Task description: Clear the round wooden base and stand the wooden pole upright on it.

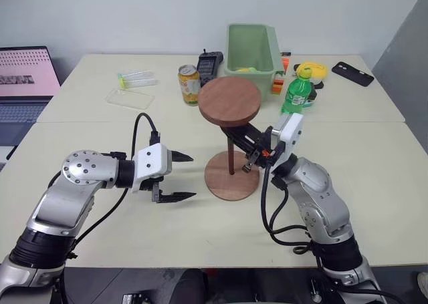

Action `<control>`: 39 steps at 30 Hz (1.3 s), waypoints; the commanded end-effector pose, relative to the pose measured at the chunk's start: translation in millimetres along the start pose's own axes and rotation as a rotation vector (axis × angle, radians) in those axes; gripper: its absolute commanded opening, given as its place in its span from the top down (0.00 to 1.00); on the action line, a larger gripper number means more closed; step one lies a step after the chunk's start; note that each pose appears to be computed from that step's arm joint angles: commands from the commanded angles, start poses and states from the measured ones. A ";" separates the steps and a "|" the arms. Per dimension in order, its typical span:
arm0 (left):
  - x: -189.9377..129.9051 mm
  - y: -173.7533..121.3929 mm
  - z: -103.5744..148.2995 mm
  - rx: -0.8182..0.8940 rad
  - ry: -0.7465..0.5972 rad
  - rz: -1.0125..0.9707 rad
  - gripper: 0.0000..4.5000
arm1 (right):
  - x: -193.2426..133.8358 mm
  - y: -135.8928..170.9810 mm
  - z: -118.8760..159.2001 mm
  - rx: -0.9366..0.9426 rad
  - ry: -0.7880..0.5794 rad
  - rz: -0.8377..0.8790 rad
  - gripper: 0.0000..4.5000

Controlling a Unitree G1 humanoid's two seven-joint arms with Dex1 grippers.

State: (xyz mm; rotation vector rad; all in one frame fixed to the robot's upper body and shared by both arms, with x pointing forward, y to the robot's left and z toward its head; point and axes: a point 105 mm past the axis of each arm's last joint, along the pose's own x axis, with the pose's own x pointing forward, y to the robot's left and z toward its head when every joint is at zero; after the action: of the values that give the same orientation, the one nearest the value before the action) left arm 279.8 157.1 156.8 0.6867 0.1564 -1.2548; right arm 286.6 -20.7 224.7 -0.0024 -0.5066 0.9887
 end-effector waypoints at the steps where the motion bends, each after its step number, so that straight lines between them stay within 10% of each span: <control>1: -1.2 1.2 4.9 0.032 -0.010 -0.002 0.00 | -5.7 -2.0 -10.6 0.011 0.045 -0.002 0.95; 39: 2.4 0.1 6.7 0.032 -0.022 -0.007 0.00 | -40.4 -20.1 -82.1 0.064 0.322 -0.129 0.95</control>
State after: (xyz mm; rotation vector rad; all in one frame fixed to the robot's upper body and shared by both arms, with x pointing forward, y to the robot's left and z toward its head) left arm 278.8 153.8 152.5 0.6845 0.1574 -1.2743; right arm 303.3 -29.4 201.6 -0.0313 -0.4297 0.9164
